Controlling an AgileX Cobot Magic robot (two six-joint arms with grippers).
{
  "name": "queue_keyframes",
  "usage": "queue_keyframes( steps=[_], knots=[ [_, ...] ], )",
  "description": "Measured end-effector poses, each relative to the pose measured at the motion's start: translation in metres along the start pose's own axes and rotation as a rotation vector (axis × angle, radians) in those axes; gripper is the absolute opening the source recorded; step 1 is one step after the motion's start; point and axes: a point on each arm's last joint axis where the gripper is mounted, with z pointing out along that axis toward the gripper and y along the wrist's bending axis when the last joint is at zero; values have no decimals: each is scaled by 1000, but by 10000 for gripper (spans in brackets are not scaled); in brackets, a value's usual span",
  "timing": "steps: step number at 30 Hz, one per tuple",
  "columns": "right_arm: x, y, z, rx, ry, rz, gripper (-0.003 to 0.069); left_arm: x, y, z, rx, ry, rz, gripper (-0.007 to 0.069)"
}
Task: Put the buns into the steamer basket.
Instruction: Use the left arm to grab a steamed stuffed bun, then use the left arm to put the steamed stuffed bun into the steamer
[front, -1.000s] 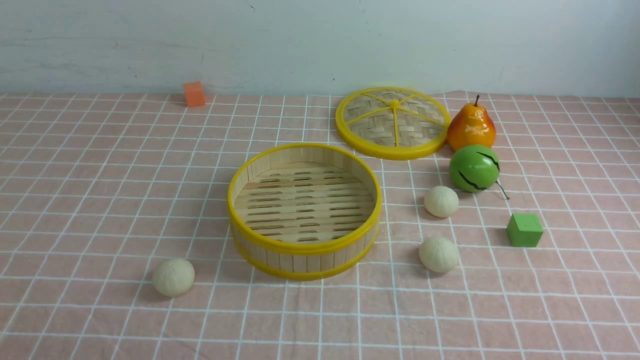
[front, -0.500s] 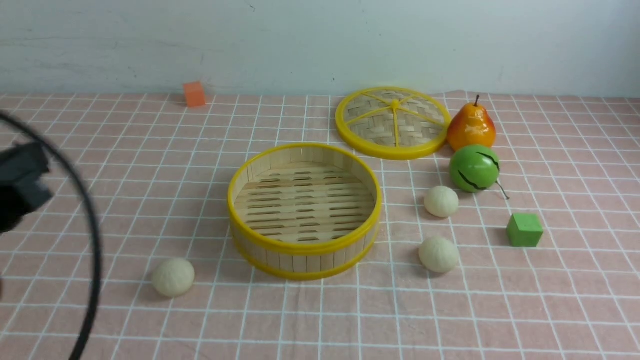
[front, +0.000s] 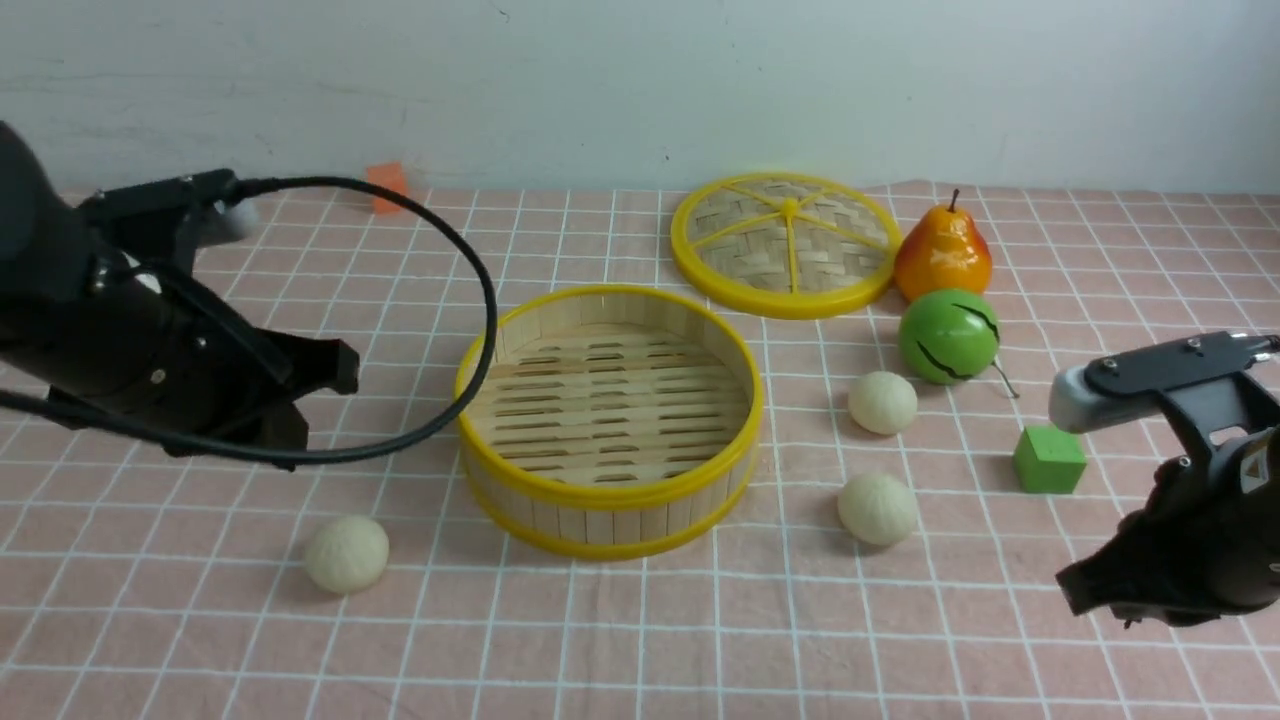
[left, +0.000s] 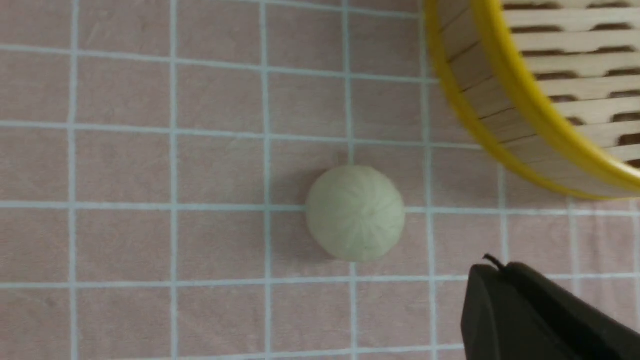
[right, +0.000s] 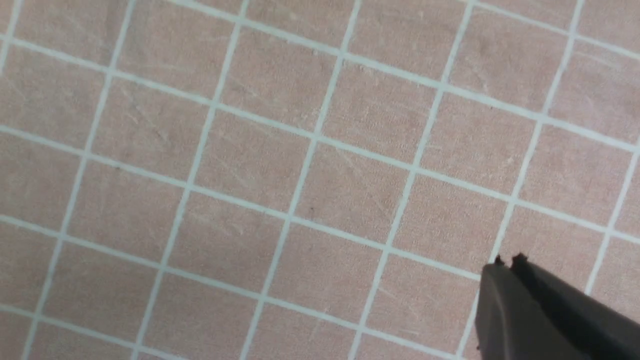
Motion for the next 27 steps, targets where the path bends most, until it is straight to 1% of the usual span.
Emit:
queue_keyframes(
  steps=[3, 4, 5, 6, 7, 9, 12, 13, 14, 15, 16, 17, 18, 20, 21, 22, 24, 25, 26, 27],
  knots=[
    [-2, -2, -1, 4, -11, -6, 6, -4, -8, 24, -55, 47, 64, 66],
    [-2, -2, -1, 5, -14, -7, 6, -4, -10, 25, -61, 48, 79, 79],
    [-3, -2, -1, 11, -24, -12, 8, -4, -15, 39, -89, 61, 119, 139],
    [-3, -2, -1, 12, -26, -13, 8, -3, -16, 41, -95, 63, 129, 156],
    [-3, -3, 0, 13, -28, -14, 11, -3, -18, 55, -122, 78, 137, 225],
    [-3, -3, 0, 13, -28, -14, 13, -2, -16, 68, -161, 95, 133, 304],
    [-4, -3, 0, 13, -27, -14, 15, 0, -11, 85, -206, 111, 97, 359],
    [-4, -3, 0, 13, -27, -14, 16, 0, -10, 90, -217, 111, 89, 362],
    [-4, -3, 0, 13, -27, -14, 17, 0, -9, 91, -221, 111, 91, 360],
    [-4, -3, 0, 13, -28, -14, 19, 1, -9, 97, -224, 114, 80, 341],
    [-4, -3, 0, 13, -28, -14, 20, 1, -9, 99, -224, 116, 77, 318],
    [-4, -2, 0, 11, -27, -12, 22, 2, -9, 102, -222, 121, 67, 268],
    [-4, -2, 1, 11, -26, -12, 22, 2, -9, 102, -221, 123, 66, 247],
    [-4, -2, 1, 7, -26, -7, 22, 2, -10, 102, -207, 125, 51, 115],
    [-4, -2, 1, 3, -26, -3, 23, 0, -12, 100, -198, 122, 53, 33],
    [-4, -2, 1, 3, -27, -2, 22, -3, -14, 95, -182, 113, 57, -1],
    [-4, -2, 1, 2, -29, -2, 25, -8, -17, 88, -163, 97, 60, -14],
    [-4, -2, 1, 2, -31, -2, 27, -21, -25, 71, -124, 44, 62, -14],
    [-4, -2, 1, 2, -33, -2, 28, -23, -26, 69, -115, 37, 64, -14],
    [-5, -2, 1, 2, -38, -1, 31, -35, -35, 53, -73, -21, 73, -14]
  ],
)
